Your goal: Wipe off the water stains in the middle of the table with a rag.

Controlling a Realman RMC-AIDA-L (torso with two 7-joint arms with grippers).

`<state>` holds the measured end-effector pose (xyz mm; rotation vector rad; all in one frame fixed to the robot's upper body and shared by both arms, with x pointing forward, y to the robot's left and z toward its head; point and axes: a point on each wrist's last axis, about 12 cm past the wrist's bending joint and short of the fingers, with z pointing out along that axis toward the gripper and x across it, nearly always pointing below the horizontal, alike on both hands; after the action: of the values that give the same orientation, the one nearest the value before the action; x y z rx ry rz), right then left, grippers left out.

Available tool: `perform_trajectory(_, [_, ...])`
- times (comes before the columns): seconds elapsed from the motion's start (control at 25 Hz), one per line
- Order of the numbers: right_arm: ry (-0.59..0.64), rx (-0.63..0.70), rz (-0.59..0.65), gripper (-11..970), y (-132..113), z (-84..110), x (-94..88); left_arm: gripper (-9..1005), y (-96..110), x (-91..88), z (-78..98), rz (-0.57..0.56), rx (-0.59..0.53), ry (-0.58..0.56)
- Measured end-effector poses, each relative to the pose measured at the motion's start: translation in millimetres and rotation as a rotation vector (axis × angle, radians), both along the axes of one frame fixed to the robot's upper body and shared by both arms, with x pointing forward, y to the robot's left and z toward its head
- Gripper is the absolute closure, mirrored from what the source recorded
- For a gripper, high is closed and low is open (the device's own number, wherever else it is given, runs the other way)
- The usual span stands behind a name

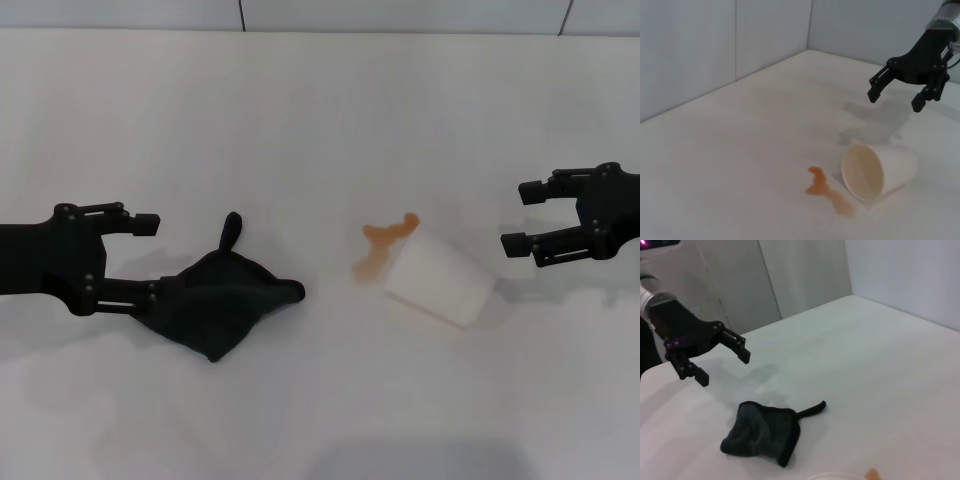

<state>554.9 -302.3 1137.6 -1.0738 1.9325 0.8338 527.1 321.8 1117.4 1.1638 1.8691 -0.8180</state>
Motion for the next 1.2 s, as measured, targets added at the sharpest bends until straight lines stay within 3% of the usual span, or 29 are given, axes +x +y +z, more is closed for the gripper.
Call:
perform_trajectory(0.28, [0.001,0.005,-0.005,103,1,1.8,1.3,121,-5,-1.5,-2.3,-0.011,-0.011,-0.016])
perform_trajectory(0.64, [0.09,-0.092,-0.043,103,8,33.8,2.0,122,-6,-3.8,-3.6,-0.027,-0.015,-0.012])
perform_trajectory(0.88, [0.229,-0.254,-0.111,104,30,48.8,8.9,122,-9,-9.2,-9.3,-0.016,-0.036,-0.02])
perform_trajectory(1.2, [0.301,-0.361,-0.062,104,60,59.6,15.4,121,-11,-11.6,-12.6,-0.015,-0.038,-0.009])
